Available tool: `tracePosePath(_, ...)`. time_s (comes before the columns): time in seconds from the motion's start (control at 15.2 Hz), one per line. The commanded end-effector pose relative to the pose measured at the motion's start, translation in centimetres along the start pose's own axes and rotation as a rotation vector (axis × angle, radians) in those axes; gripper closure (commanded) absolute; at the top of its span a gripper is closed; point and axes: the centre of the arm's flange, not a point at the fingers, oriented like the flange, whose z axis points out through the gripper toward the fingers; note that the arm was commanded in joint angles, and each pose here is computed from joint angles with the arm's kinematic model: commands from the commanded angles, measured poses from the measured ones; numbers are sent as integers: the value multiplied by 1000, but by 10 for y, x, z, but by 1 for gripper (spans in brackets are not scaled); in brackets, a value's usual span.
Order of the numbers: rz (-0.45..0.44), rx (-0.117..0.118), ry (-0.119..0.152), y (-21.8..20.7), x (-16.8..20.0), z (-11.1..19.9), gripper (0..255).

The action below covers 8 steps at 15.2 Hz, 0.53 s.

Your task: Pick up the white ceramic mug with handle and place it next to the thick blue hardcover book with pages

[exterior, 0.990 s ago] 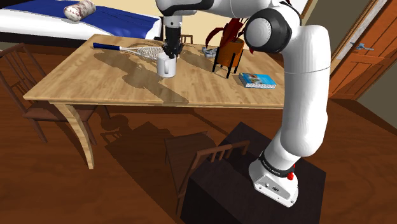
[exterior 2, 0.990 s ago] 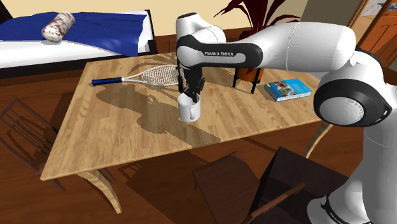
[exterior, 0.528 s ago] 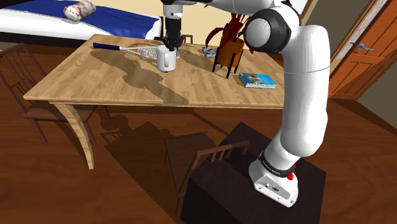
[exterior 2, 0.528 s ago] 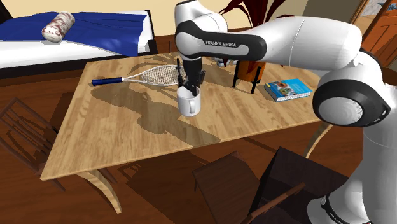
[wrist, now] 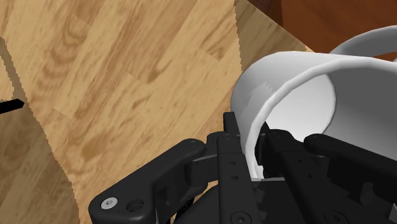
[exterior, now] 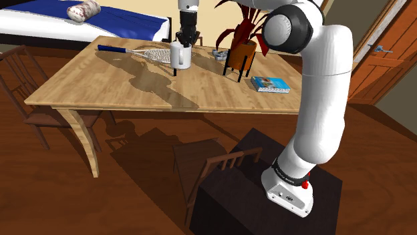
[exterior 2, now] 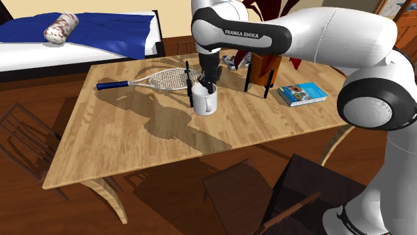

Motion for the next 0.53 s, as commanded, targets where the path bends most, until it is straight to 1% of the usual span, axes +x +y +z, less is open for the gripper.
tracePosePath(0.0, 0, 0, 0, 21, -16, 1, 255)
tracePosePath(0.46, 0, 0, 0, 97, -68, 5, 255)
